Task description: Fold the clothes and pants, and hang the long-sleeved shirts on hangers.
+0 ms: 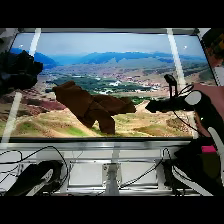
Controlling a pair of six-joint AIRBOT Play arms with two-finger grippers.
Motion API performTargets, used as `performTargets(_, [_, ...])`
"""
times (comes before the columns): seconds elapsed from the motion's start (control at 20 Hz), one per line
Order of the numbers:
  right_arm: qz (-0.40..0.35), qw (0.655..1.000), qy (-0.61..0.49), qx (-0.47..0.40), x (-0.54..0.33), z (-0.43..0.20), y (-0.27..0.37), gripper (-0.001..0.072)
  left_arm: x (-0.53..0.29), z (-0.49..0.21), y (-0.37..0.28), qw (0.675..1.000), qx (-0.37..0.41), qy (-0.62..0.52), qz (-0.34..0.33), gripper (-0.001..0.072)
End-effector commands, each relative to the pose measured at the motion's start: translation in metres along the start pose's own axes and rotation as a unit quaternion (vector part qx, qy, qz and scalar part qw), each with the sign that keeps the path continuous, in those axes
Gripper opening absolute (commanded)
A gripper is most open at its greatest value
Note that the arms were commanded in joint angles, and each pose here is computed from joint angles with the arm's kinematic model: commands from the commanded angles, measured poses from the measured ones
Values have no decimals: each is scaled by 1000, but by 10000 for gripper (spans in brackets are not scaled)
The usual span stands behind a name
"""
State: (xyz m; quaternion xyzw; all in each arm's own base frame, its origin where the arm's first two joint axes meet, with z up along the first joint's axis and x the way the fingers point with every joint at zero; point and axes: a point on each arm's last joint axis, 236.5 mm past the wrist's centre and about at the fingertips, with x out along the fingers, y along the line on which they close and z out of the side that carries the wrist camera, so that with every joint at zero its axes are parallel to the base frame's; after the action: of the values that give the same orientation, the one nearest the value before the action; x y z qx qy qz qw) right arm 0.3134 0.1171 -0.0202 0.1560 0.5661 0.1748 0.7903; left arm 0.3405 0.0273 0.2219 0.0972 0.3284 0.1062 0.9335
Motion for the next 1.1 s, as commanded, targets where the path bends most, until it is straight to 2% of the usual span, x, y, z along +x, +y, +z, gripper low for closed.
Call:
performTargets(0.0, [35,993,-19,107,30,-5,0,486,0,-1,-8,1000,-9,2,-19,530])
performTargets(0.45, [81,965,39,246,88,-18,-4,486,15,-8,-21,999,-5,26,-29,530])
performTargets(0.75, [78,960,22,267,99,-10,-5,486,35,-17,-30,998,6,52,-28,531])
performTargets(0.95, [67,971,6,228,116,-4,14,482,49,-24,-36,997,15,72,-28,531])
performTargets(1.0, [62,973,-5,220,119,0,17,474,52,-26,-38,997,17,77,-27,530])
performTargets(1.05, [58,974,-13,217,121,2,19,400,55,-27,-39,996,18,80,-27,531])
